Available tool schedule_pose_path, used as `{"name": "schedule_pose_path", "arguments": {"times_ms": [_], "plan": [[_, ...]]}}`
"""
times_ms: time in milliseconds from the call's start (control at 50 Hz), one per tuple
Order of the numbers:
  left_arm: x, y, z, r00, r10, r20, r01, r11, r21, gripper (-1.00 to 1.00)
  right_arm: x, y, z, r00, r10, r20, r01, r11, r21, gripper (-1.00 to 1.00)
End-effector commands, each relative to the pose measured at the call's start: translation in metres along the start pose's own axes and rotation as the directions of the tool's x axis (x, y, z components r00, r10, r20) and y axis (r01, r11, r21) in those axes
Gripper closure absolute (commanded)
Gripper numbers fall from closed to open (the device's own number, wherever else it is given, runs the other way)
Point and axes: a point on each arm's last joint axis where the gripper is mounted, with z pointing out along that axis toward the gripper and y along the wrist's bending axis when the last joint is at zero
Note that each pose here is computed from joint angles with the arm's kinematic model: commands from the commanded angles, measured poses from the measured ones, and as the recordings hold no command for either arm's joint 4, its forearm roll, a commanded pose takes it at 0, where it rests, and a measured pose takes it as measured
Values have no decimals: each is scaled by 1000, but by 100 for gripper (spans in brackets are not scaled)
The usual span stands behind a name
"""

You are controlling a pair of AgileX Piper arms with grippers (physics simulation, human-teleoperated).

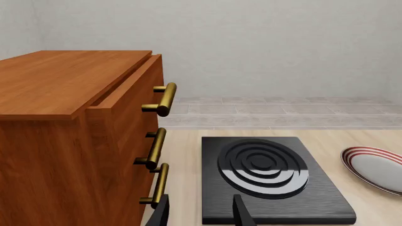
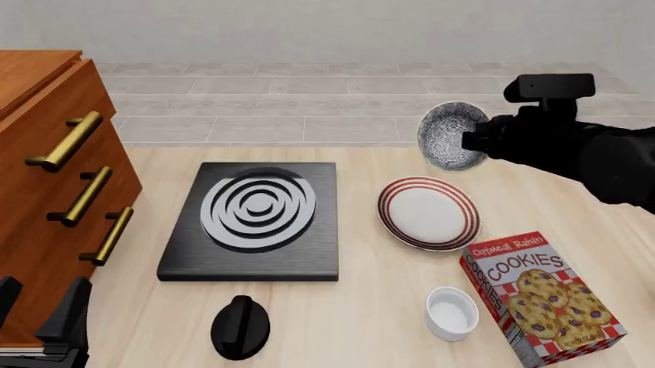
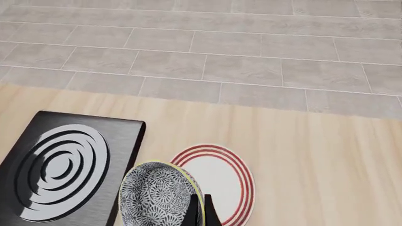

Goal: Pick the akita bowl next to the ramekin and place it on the plate.

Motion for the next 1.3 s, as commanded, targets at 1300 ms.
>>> {"name": "schedule_pose_path", "arguments": {"times_ms": [1300], "plan": [[0,0,0,1000,0,0,0,1000,0,-100,35,-31,79,988,157,12,-157,985,72,100]]}}
